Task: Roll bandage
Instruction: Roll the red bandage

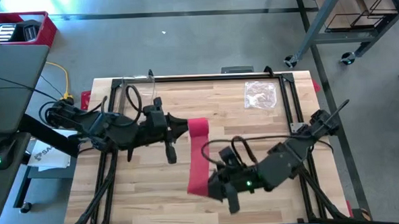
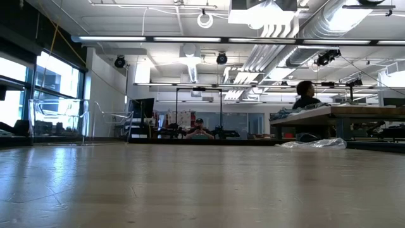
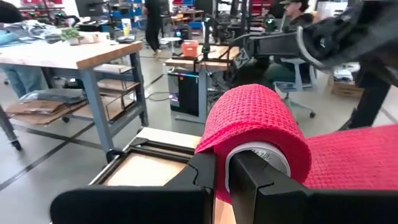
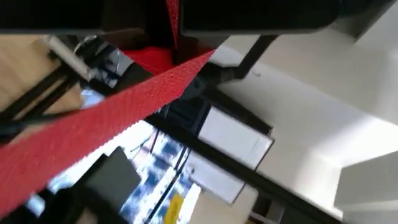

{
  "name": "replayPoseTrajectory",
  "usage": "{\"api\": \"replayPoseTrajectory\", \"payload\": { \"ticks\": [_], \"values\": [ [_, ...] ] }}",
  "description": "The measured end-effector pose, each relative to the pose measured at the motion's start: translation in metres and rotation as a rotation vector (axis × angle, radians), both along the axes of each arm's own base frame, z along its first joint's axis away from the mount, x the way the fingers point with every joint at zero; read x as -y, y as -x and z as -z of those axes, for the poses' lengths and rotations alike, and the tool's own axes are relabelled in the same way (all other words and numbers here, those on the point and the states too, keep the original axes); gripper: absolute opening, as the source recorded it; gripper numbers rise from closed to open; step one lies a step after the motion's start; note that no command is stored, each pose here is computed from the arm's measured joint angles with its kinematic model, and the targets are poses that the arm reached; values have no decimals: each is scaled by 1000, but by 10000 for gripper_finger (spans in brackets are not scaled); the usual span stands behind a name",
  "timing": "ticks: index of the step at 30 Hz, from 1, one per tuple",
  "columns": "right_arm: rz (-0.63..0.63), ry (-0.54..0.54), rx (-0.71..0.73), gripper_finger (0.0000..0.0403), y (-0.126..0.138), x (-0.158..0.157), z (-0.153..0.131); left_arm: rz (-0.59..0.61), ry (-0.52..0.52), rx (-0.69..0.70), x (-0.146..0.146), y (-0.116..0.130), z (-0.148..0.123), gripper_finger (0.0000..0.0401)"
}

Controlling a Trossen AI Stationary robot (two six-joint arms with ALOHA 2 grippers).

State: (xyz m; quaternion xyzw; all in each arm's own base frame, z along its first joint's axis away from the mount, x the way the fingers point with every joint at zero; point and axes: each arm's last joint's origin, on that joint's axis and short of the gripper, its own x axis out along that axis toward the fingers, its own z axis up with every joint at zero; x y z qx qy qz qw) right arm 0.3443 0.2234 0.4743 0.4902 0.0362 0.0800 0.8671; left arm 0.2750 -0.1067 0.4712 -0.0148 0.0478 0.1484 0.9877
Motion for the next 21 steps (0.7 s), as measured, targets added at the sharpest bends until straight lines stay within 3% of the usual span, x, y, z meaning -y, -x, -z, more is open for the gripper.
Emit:
{"api": "replayPoseTrajectory", "payload": {
  "ticks": [10, 21],
  "values": [
    [81, 63, 90, 0, 4, 35, -24, 197, 12, -39, 8, -4, 5, 14],
    [138, 97, 71, 0, 5, 60, -31, 248, -3, -39, 21, -2, 6, 14]
  ]
}}
